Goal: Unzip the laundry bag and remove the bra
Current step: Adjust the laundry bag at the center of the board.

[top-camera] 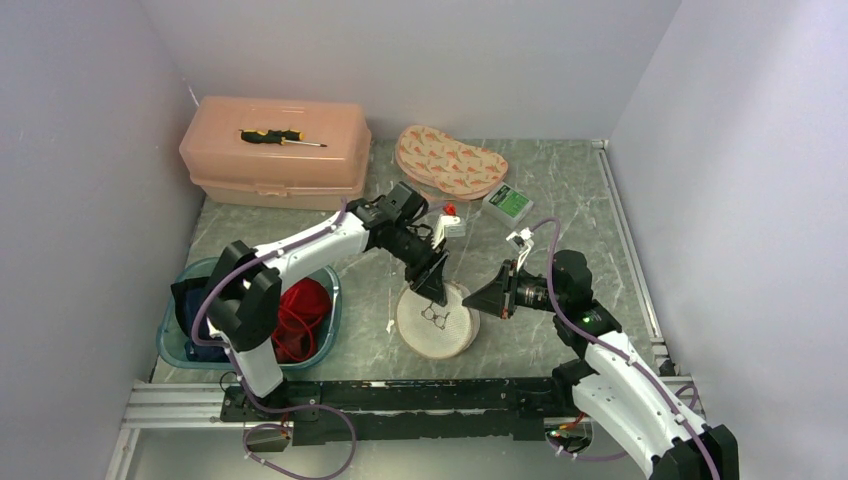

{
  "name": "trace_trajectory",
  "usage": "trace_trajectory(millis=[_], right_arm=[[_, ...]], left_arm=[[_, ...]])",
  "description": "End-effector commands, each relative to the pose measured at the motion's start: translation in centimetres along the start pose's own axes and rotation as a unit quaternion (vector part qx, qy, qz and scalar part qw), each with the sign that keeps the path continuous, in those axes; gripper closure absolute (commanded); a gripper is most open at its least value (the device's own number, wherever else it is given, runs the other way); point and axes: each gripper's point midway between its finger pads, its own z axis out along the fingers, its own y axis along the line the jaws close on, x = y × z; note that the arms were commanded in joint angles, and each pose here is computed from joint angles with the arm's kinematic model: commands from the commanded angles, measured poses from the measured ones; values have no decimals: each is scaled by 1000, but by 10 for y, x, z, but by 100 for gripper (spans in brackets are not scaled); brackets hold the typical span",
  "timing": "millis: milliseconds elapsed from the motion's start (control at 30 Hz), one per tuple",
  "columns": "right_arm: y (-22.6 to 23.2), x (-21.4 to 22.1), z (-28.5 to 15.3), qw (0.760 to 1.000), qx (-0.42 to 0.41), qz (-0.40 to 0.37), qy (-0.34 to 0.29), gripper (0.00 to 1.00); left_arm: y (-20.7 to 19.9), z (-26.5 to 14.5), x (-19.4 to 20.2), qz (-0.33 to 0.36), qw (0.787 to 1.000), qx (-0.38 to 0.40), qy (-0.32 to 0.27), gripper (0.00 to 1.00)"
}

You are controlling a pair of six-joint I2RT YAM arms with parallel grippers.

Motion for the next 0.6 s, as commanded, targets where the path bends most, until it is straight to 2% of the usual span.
trace_trajectory(millis=[0, 100, 133, 167, 233, 367, 433, 500, 567], right_arm=[[14, -9, -1, 999, -24, -29, -13, 100], [16, -12, -2, 999, -20, -29, -17, 100], [15, -13, -3, 999, -14, -26, -19, 96], [15, -16, -4, 999, -6, -26, -24, 83], [17, -21, -7, 999, 7, -23, -32, 50], [25, -47, -20, 994, 49, -36, -87, 8], [32, -62, -29, 989, 66, -45, -122, 2], [38, -76, -38, 983, 81, -45, -160, 0], [40, -88, -48, 974, 101, -33, -200, 0]], left_arm=[[-10, 0, -9, 13, 999, 32, -7, 60], [-14, -1, -14, 13, 999, 37, -17, 92], [-15, -3, -18, 15, 999, 34, -24, 96], [-17, -5, -23, 15, 999, 26, -35, 97], [-19, -11, -34, 5, 998, 4, -60, 97], [-13, -34, -65, -52, 984, -75, -151, 97], [-9, -46, -79, -82, 970, -112, -201, 97], [-6, -58, -92, -124, 949, -138, -257, 97], [-7, -73, -108, -165, 917, -147, -332, 97]])
